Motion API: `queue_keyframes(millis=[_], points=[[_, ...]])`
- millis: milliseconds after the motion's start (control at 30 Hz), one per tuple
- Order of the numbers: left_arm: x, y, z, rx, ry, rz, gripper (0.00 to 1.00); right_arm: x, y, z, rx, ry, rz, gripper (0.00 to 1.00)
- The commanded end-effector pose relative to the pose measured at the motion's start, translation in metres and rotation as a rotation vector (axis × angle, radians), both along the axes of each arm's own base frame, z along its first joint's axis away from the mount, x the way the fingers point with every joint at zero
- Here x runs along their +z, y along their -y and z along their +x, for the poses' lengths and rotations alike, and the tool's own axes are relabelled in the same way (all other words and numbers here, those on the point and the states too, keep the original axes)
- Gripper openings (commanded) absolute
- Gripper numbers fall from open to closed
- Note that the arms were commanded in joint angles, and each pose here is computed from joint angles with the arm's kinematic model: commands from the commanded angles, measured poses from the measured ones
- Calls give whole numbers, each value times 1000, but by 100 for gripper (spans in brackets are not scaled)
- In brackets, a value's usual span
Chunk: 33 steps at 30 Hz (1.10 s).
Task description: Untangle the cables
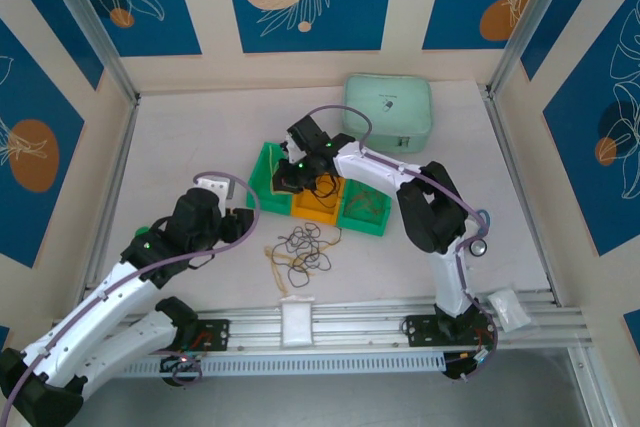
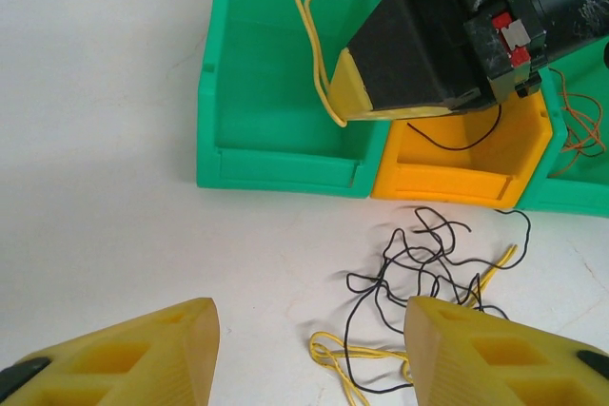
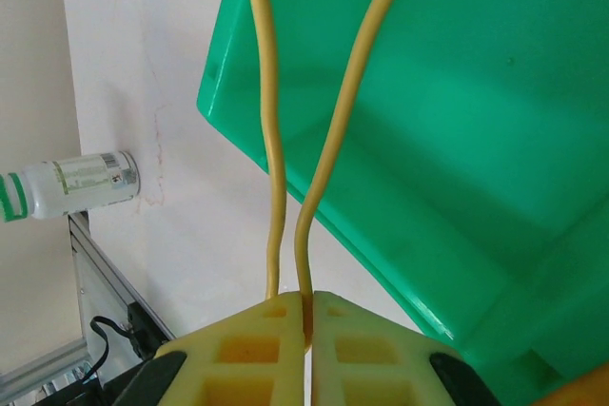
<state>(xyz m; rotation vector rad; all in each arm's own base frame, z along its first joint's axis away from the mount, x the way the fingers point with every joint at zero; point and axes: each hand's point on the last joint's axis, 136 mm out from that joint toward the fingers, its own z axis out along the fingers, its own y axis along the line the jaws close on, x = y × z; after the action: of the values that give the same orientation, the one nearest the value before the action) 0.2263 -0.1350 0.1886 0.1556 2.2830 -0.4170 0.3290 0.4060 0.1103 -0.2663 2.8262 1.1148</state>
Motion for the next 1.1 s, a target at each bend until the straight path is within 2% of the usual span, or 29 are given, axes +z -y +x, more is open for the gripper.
queue_keyframes(millis=[0, 400, 533, 800, 933, 1067], points=[[6, -6, 4, 14, 15, 21, 54, 9, -9, 0, 8, -17, 32, 10], [-3, -4, 5, 10, -4, 24, 54, -1, -9, 4, 8, -34, 15, 12], [-9, -5, 4, 11, -18, 27, 54, -7, -10, 5, 12, -39, -14, 16], [-15, -5, 4, 6, -35, 25, 54, -5, -7, 0, 34, 6, -64, 18], [-17, 10, 1, -74, -54, -2, 51, 21, 2, -7, 55, 112, -47, 17], [-29, 28, -7, -179, -110, -21, 47, 35, 34, -23, 82, 155, -121, 17]])
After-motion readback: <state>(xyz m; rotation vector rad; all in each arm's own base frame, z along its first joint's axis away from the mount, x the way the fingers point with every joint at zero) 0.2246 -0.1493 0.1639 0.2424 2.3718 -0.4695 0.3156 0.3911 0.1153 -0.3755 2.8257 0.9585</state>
